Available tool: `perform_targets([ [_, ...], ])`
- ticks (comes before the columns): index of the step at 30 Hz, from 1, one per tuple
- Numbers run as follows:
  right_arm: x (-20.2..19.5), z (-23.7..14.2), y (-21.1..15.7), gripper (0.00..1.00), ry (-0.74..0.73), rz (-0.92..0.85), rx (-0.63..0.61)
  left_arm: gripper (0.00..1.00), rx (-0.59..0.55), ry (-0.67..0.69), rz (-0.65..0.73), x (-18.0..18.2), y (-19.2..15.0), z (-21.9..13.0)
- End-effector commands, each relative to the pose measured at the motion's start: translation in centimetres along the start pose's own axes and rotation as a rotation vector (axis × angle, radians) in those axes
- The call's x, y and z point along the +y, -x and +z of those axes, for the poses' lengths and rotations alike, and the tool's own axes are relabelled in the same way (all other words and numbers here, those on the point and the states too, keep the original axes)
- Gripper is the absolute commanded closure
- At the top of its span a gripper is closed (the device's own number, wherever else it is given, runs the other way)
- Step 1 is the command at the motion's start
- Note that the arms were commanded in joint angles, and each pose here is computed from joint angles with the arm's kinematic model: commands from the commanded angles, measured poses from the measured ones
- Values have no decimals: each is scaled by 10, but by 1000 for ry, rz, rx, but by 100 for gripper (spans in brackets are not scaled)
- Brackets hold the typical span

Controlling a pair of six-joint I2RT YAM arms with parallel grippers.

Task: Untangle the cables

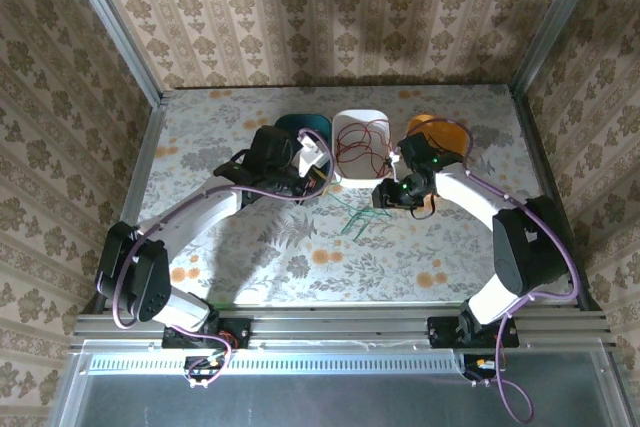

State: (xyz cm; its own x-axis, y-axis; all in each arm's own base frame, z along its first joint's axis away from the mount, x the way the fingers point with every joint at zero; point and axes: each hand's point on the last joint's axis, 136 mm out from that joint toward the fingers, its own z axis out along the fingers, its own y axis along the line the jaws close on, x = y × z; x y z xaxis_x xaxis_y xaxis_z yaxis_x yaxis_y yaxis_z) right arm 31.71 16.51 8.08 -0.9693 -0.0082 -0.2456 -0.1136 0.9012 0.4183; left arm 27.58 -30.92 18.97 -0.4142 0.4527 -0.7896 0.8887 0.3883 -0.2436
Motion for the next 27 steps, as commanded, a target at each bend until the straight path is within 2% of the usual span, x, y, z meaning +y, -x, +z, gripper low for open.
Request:
perform_targets([
  [1, 6, -13, 12, 53, 29, 23, -51, 100, -5, -69, -13, -14, 5, 1],
  [5, 5, -23, 20, 52, 12, 39, -99, 100, -14, -142, -29, -27, 9, -2],
  [8, -5, -31, 26, 52, -53, 56, -149, 100, -30, -143, -30, -29, 13, -6],
  [12, -22, -53, 41, 51, -169, 87, -290, 100, -110, -127, -59, -21, 27, -19],
  [16, -19, -80, 51, 45, -161, 83, -423, 100, -186, -108, -94, -9, 40, -35],
  [18, -7, -91, 56, 41, -105, 60, -479, 100, -220, -96, -111, -2, 45, -43],
  [20, 12, -98, 61, 32, 4, 29, -513, 100, -232, -98, -122, 0, 46, -47],
  [22, 40, -102, 64, 30, 160, -20, -502, 100, -219, -99, -117, 0, 45, -47],
  [27, 84, -107, 69, 30, 355, -85, -432, 100, -231, -99, -116, -1, 48, -47],
])
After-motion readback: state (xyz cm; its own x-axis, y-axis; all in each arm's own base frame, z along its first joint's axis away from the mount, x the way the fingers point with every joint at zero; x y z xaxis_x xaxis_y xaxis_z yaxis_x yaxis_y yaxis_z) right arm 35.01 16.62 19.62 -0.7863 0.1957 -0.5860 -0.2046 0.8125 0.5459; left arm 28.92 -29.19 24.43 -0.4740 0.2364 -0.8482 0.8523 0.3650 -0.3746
